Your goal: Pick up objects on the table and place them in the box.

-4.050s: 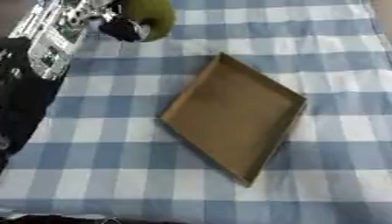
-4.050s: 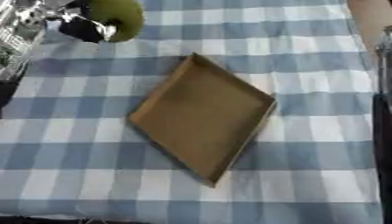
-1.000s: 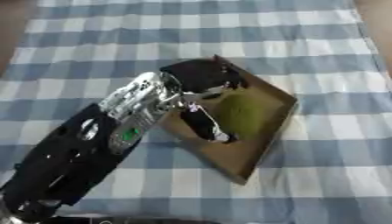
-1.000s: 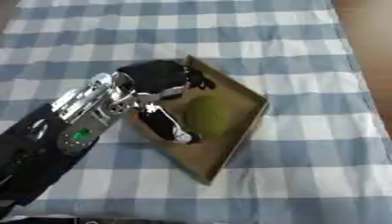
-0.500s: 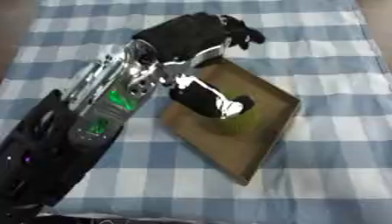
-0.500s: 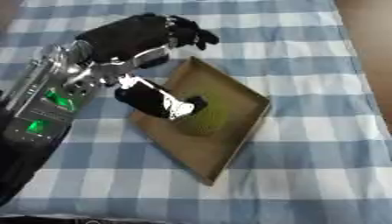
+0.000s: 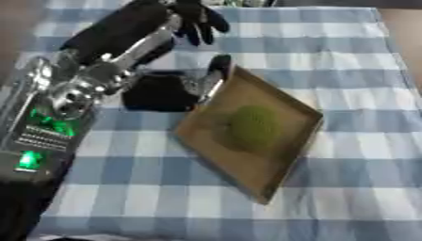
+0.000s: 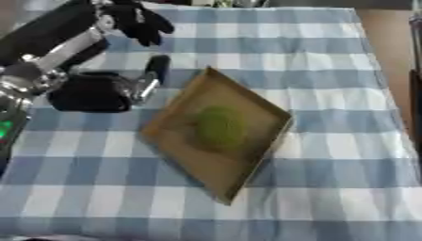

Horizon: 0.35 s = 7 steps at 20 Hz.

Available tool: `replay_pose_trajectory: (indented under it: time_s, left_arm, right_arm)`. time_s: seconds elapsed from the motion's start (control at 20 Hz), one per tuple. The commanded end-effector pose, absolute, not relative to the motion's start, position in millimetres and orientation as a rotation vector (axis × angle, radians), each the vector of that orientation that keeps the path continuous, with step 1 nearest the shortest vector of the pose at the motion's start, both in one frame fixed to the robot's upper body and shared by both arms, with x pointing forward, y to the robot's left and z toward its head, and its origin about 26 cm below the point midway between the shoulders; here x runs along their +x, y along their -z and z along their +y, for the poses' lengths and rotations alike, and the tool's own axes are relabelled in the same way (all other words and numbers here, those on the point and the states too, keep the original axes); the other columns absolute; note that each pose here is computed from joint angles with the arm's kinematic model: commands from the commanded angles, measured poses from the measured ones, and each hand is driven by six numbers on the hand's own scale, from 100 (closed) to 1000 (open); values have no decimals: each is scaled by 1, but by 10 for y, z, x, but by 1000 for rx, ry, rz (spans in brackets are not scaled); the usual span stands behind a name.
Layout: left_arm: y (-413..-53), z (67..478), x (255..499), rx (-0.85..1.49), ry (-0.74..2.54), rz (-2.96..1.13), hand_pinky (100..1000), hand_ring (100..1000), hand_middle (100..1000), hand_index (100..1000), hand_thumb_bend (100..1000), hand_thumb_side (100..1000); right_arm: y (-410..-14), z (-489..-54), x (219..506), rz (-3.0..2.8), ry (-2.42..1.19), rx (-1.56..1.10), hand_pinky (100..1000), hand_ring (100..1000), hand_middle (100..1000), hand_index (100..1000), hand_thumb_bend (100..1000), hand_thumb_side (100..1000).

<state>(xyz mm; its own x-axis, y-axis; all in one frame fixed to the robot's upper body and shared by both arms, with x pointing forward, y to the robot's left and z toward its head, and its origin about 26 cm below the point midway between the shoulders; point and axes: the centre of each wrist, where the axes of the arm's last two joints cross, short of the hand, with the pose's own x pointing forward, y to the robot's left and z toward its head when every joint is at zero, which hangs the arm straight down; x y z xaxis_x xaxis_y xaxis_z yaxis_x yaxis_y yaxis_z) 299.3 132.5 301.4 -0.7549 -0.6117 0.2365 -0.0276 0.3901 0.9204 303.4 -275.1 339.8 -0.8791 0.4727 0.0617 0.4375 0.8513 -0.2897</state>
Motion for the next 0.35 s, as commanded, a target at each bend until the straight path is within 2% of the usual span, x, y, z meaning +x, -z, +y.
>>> replay_pose_trajectory:
  time_s: [0.05, 0.2, 0.35]
  left_arm:
    - [-3186, 1570, 2992, 591, 1227, -2157, 722, 666, 627, 828, 100, 647]
    - [-3241, 1788, 3030, 602, 1118, -2221, 725, 673, 631, 830, 100, 653]
    - [-3325, 1995, 3046, 615, 1005, -2307, 733, 679, 633, 830, 100, 594]
  right_arm:
    - [-3506, -2776, 2971, -2944, -392, -758, 884, 867, 635, 829, 100, 355]
    - [-3495, -2775, 2975, -2950, -361, -751, 885, 871, 634, 830, 100, 381]
    - [-3493, -2760, 2980, -2958, -340, -735, 885, 872, 635, 830, 100, 394]
